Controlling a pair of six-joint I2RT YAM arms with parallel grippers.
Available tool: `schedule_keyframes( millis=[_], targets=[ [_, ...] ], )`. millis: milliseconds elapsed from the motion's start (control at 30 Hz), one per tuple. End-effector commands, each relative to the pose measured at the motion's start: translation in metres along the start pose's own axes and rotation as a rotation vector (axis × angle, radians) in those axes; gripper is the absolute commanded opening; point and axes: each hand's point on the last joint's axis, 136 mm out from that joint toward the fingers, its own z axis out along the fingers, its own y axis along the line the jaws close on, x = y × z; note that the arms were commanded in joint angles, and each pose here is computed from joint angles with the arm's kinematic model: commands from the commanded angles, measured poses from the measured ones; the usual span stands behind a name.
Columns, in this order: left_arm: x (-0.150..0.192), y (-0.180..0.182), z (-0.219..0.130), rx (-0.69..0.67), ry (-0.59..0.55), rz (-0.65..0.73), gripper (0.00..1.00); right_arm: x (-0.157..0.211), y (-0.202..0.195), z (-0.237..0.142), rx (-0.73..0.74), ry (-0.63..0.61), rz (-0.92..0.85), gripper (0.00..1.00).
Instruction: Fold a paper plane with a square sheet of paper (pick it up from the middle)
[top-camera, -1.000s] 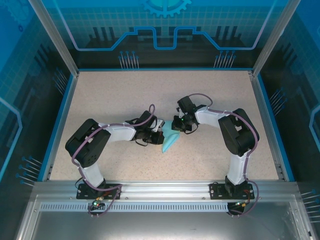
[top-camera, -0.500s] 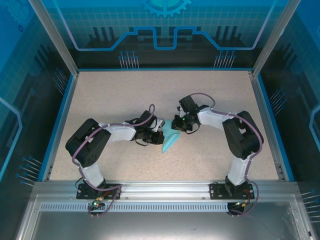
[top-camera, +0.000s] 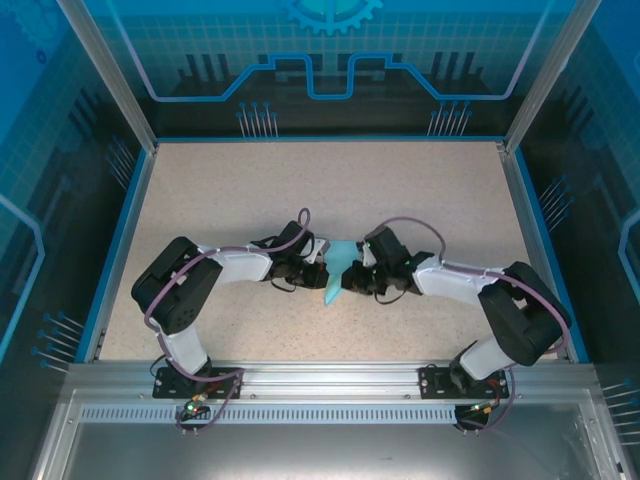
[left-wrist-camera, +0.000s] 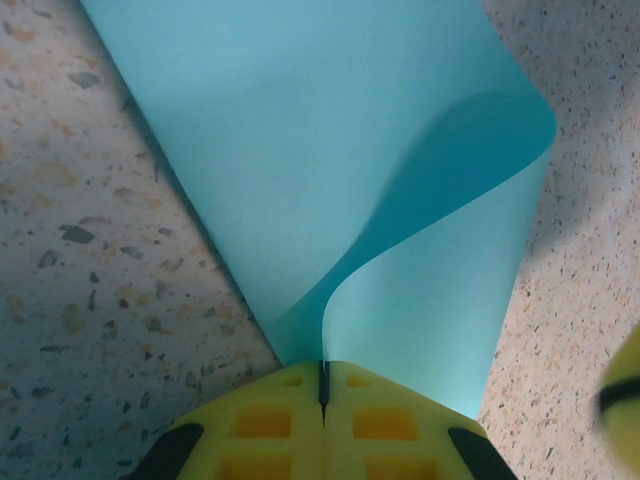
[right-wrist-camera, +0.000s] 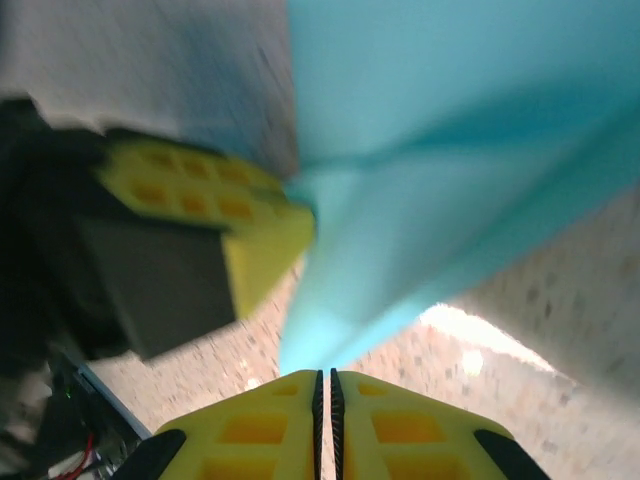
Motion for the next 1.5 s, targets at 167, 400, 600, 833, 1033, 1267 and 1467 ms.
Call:
schedule_keyframes(
  millis=[167,400,600,833,1033,1267,1467],
  targets=[
    [0.014,0.009,0.009,-0.014,0.064,-0.008,0.0,0.013,0.033,0.014,-0.111,-0.016,0.013,0.13],
    [0.016,0.01,0.01,-0.016,0.066,-0.007,0.0,0.015,0.042,0.031,-0.117,0.018,0.011,0.13],
    [0.016,0.011,0.009,-0.019,0.067,-0.004,0.0,0.019,0.03,0.037,-0.093,0.02,0.037,0.13],
    [0.018,0.013,0.01,-0.024,0.071,-0.007,0.0,0.026,0.017,0.046,-0.074,0.039,0.056,0.13],
    [0.018,0.013,0.01,-0.025,0.071,-0.006,0.0,0.032,0.005,0.052,-0.056,0.046,0.076,0.13],
    [0.018,0.013,0.011,-0.029,0.076,-0.005,0.0,0.026,0.023,0.046,-0.136,0.021,0.044,0.14],
    [0.014,0.011,0.01,-0.026,0.071,-0.001,0.0,0.02,0.028,0.028,-0.138,-0.033,0.015,0.15]
  ],
)
